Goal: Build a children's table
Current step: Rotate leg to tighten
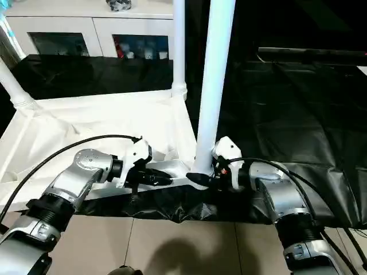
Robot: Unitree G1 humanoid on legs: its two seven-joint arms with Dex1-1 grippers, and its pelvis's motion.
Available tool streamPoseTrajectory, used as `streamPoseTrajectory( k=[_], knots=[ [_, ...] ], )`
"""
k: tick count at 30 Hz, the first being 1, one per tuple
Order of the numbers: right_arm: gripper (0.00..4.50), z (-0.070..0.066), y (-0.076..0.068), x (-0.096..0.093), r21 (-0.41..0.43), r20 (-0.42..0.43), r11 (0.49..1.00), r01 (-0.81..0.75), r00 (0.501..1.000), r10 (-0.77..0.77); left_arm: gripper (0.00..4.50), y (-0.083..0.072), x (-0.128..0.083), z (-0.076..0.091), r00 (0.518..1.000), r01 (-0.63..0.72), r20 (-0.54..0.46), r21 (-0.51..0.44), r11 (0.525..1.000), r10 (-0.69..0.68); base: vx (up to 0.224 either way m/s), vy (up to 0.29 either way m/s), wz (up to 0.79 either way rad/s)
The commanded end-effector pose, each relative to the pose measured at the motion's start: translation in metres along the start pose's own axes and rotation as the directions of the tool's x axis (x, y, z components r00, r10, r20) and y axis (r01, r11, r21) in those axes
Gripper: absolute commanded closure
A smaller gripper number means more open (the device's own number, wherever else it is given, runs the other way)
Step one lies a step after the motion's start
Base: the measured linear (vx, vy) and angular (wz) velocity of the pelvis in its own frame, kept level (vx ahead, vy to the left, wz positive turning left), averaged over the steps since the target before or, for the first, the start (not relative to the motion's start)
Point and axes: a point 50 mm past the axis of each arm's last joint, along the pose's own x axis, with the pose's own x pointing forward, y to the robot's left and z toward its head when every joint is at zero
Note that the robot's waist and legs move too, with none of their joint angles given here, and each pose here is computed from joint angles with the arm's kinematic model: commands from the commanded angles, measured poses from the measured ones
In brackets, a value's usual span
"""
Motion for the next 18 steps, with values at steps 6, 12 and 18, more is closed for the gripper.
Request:
streamPoseTrajectory(
  k=[6, 12, 18],
  knots=[
    [1.79, 0.0, 0.0, 0.02, 0.069, 0.02, 0.994, 0.09, 0.996, -0.091, 4.5, 0.011, 0.001, 0.021, 0.993, -0.102, 0.061, 0.051, 0.993, 0.099, 0.0, 0.0, 0.0],
    [1.8, -0.001, -0.016, 0.041, 0.204, 0.02, 0.889, 0.41, 0.906, -0.423, 4.5, 0.019, 0.013, 0.033, 0.963, -0.249, 0.109, 0.007, 0.968, 0.247, 0.0, 0.0, 0.0],
    [1.8, 0.016, -0.025, 0.07, 0.316, 0.001, 0.727, 0.609, 0.766, -0.642, 4.5, 0.019, 0.044, 0.052, 0.916, -0.359, 0.173, -0.047, 0.932, 0.362, 0.0, 0.0, 0.0]
  ],
)
